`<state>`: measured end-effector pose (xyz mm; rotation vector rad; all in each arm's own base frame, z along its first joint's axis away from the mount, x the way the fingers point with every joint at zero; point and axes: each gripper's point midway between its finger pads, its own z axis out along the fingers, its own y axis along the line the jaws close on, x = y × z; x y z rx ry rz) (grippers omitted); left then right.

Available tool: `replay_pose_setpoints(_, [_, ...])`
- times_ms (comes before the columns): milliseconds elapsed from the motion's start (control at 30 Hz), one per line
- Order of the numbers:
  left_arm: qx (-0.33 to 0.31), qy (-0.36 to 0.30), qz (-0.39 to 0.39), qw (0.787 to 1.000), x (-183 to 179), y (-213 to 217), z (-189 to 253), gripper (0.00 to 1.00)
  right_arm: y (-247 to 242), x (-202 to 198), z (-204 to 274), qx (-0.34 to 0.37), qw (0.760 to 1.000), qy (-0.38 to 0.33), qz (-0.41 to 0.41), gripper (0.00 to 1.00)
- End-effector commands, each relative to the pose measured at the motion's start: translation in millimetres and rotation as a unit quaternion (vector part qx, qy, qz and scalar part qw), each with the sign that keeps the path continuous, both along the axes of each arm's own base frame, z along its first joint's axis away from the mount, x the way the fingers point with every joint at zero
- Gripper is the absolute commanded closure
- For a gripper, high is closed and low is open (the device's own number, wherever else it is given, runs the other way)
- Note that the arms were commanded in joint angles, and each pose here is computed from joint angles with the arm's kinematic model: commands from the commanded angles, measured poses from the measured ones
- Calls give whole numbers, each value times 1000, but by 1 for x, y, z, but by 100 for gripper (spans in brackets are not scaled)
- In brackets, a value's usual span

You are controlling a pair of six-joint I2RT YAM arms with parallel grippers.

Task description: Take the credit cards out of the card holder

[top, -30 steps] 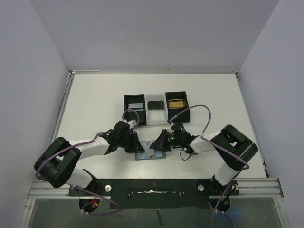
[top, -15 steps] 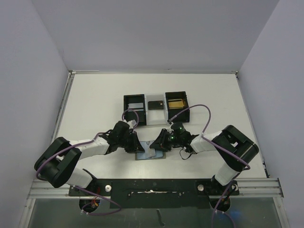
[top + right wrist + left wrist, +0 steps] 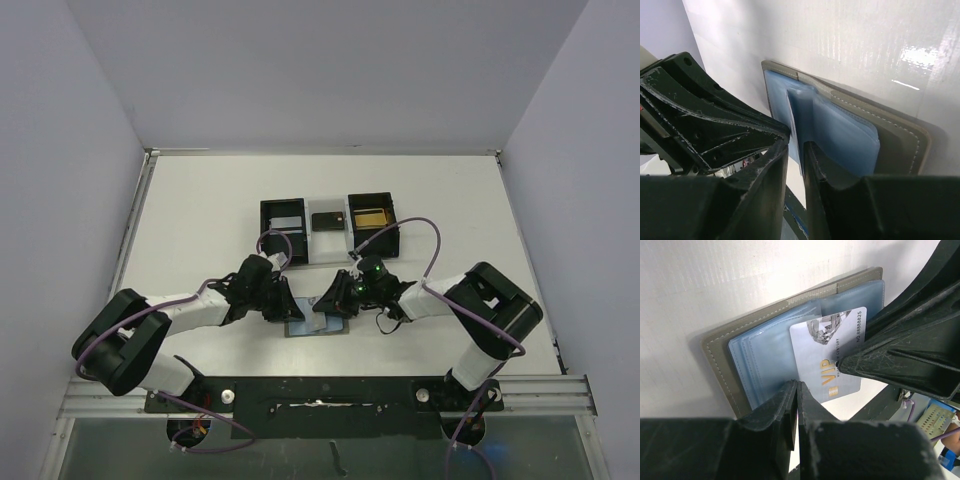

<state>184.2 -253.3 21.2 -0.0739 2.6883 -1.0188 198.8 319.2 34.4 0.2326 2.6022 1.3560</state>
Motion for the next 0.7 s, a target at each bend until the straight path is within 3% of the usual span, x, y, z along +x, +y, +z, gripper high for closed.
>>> replay_pose_setpoints(0, [39,17,3,999,-9,14,-16,95,11,3,8,6,1000,-15,19,83])
replay_pose_setpoints(100, [38,17,2,999,-10,14,-15,95,10,3,7,-4,1000,-19,18,93])
replay_pose_setpoints(233, [41,14,7,999,-9,16,-15,95,-3,6,10,-34,999,-34,1,99])
replay_pose_setpoints(533, [39,0,13,999,-4,16,-5,95,-23,12,35,-46,994,-91,-29,100])
replay_pose_setpoints(667, [27,-23,12,999,2,12,11,89,-26,21,57,-35,987,-151,-38,100])
